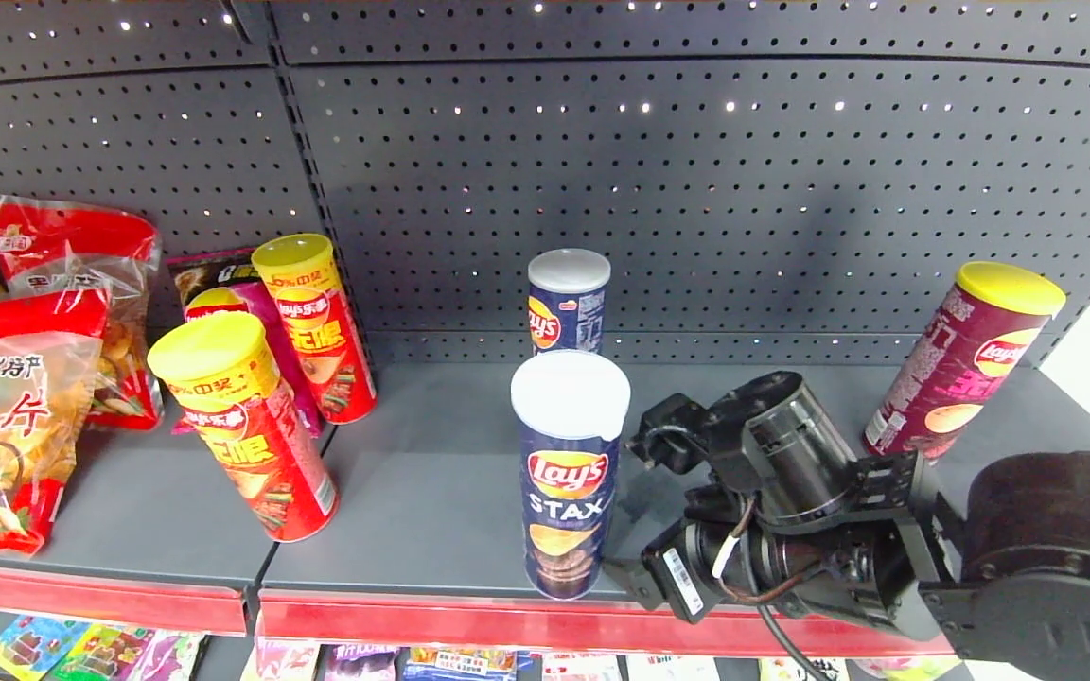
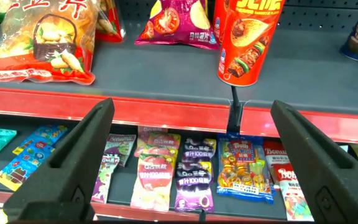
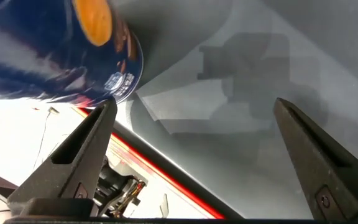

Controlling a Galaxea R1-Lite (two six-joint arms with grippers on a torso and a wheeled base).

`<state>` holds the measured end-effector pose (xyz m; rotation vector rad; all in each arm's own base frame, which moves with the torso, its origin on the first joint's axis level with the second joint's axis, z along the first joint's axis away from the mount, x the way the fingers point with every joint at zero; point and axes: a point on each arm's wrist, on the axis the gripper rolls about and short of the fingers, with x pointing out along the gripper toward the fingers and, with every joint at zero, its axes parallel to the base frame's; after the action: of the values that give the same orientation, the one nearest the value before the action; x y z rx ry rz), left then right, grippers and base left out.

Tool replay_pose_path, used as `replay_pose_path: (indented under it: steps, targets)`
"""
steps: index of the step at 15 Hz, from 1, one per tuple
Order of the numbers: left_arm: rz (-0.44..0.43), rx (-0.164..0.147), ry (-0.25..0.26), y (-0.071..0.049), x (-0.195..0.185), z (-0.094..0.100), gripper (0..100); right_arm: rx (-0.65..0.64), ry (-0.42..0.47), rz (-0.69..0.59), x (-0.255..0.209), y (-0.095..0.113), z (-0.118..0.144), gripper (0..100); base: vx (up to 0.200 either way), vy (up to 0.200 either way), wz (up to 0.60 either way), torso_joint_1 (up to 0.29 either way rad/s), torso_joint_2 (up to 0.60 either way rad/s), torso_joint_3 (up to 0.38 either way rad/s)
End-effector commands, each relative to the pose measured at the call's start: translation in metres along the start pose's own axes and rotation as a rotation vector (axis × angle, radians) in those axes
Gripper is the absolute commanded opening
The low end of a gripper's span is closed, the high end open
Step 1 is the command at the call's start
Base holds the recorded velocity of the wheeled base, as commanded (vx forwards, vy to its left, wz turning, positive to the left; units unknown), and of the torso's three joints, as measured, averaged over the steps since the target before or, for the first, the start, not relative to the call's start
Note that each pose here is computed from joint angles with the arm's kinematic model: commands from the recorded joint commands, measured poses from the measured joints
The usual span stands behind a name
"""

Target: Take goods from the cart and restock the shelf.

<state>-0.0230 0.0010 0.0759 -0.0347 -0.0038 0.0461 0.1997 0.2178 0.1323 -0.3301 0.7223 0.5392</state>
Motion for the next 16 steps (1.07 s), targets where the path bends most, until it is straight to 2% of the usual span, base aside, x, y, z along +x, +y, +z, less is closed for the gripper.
replay_pose_path:
  steps: [1,16]
  targets:
    - [0.0,-0.001,0.001,0.0,0.0001,0.0,100,-0.005,0.001,0.004,0.0003,0.002,-0.0003,100,0.0,0.0,0.0,0.0,0.0,0.0]
    - [0.001,-0.001,0.001,0.0,0.0001,0.0,100,0.0,0.01,-0.062,0.0067,-0.0032,0.0006,100,0.0,0.0,0.0,0.0,0.0,0.0]
